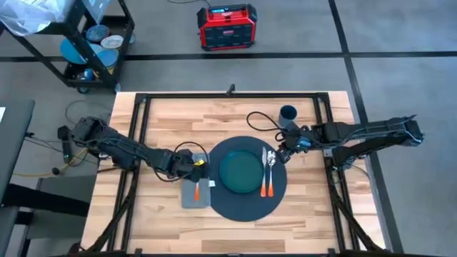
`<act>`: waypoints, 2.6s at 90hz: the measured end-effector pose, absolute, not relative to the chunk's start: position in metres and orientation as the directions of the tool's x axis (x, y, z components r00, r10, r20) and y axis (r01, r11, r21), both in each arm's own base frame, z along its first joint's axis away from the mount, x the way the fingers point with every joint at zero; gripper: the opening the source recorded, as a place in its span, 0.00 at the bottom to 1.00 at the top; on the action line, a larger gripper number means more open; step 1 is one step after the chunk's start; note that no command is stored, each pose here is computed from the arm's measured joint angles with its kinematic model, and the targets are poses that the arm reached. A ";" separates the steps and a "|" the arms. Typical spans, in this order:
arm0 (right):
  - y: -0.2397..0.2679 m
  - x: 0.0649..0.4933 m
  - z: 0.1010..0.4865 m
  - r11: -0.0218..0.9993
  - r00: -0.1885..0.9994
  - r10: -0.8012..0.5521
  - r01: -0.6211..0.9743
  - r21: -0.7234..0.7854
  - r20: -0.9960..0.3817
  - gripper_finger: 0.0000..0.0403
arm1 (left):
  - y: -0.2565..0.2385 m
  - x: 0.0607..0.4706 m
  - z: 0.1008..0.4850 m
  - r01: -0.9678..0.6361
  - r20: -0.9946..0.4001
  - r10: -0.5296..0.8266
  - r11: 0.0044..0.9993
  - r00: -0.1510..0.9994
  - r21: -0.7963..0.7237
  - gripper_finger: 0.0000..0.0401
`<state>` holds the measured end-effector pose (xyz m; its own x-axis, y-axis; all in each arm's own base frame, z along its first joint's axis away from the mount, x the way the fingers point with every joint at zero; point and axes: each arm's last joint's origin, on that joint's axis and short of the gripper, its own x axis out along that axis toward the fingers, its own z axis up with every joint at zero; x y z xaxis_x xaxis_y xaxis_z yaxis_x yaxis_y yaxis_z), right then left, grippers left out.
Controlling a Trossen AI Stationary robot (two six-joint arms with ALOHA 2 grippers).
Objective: Set table place
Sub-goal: Adjust the orange fork on the gray table napkin, then put the blue cup to the top of the blue tablemat
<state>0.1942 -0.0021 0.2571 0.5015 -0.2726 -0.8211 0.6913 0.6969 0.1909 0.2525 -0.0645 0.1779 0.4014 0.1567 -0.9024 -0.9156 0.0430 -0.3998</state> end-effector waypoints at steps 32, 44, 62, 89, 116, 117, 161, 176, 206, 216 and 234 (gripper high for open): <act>-0.016 0.193 0.257 0.682 0.479 -0.309 0.714 0.160 -0.821 0.18 | -0.066 0.261 0.189 -0.849 -0.836 0.158 0.157 0.525 -0.504 0.07; -0.036 0.191 0.257 0.661 0.453 -0.330 0.738 0.140 -0.828 0.18 | -0.069 0.280 0.209 -0.706 -0.700 0.169 0.349 0.694 -0.616 0.07; -0.066 0.183 0.256 0.668 0.425 -0.323 0.735 0.114 -0.846 0.18 | -0.072 0.306 0.247 -0.323 -0.336 0.118 0.675 0.934 -0.663 0.07; -0.101 0.167 0.257 0.718 0.451 -0.251 0.681 0.148 -0.857 0.38 | -0.059 0.315 0.284 -0.085 0.024 0.117 0.832 0.993 -0.548 0.07; -0.131 0.177 0.268 0.726 0.426 -0.250 0.677 0.123 -0.869 0.52 | -0.045 0.318 0.283 -0.054 0.008 0.071 0.826 0.997 -0.560 0.07; -0.132 0.178 0.267 0.727 0.415 -0.244 0.676 0.118 -0.876 0.52 | -0.045 0.318 0.282 -0.054 0.008 0.071 0.826 0.997 -0.560 0.07; -0.162 0.198 0.208 0.734 0.085 -0.200 0.673 -0.092 -0.976 0.41 | -0.045 0.318 0.278 -0.077 -0.036 0.069 0.828 0.997 -0.555 0.07; -0.154 0.197 0.211 0.744 0.081 -0.154 0.666 -0.061 -0.985 0.04 | -0.045 0.318 0.275 -0.092 -0.064 0.068 0.830 0.996 -0.550 0.07; -0.057 0.193 0.255 0.752 0.184 -0.052 0.654 0.083 -0.982 0.00 | -0.045 0.317 0.270 -0.121 -0.117 0.069 0.837 0.991 -0.534 0.07; -0.037 0.198 0.252 0.756 0.149 -0.030 0.650 0.075 -0.988 0.00 | -0.045 0.317 0.270 -0.121 -0.116 0.069 0.838 0.991 -0.533 0.07; -0.038 0.211 0.234 0.768 0.056 -0.053 0.641 -0.005 -0.997 0.00 | -0.046 0.317 0.270 -0.115 -0.116 0.062 0.836 0.991 -0.536 0.07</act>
<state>0.2112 -0.0376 0.2343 0.0560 -0.0529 -0.9970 0.6406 0.7678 -0.0048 0.3175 -0.0456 0.2703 0.9913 0.0620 -0.1160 -0.1150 0.8361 -0.5364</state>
